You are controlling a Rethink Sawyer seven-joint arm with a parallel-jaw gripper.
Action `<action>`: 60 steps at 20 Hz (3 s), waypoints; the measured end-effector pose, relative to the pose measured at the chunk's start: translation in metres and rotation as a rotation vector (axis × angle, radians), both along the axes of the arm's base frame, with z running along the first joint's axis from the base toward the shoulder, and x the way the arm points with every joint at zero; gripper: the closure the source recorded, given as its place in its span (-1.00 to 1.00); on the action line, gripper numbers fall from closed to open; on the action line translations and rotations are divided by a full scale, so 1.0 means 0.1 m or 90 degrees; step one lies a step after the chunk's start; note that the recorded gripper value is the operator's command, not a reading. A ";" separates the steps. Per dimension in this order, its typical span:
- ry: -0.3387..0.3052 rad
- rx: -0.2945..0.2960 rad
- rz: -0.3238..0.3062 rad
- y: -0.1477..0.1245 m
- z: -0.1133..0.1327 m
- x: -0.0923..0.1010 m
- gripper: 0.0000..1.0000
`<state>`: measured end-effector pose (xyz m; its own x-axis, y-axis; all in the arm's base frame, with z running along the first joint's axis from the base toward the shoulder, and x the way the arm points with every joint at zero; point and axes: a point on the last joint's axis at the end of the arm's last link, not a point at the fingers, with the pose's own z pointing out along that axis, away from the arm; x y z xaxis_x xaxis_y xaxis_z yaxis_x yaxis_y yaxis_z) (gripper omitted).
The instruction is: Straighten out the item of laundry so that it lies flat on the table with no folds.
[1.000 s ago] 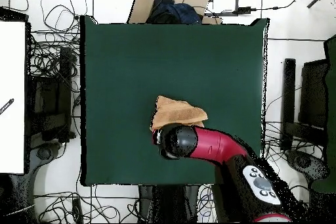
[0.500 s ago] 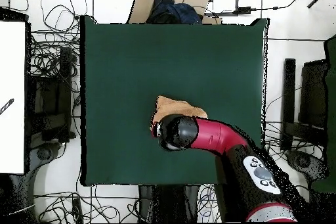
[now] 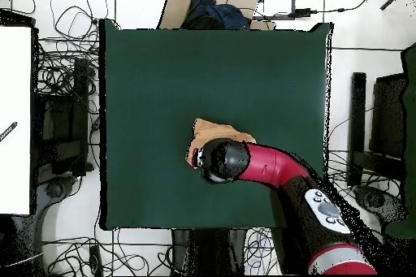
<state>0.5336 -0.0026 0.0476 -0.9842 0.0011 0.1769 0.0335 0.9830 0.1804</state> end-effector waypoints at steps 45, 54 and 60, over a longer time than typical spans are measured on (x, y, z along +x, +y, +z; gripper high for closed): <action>0.024 0.008 0.065 0.13 -0.48 -0.22 -1.00; -0.027 -0.003 0.067 0.10 -0.57 -0.08 -1.00; -0.021 0.000 0.067 0.11 -0.62 -0.10 -1.00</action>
<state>0.5234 0.0087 -0.0143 -0.9843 -0.1022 0.1438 -0.0755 0.9808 0.1800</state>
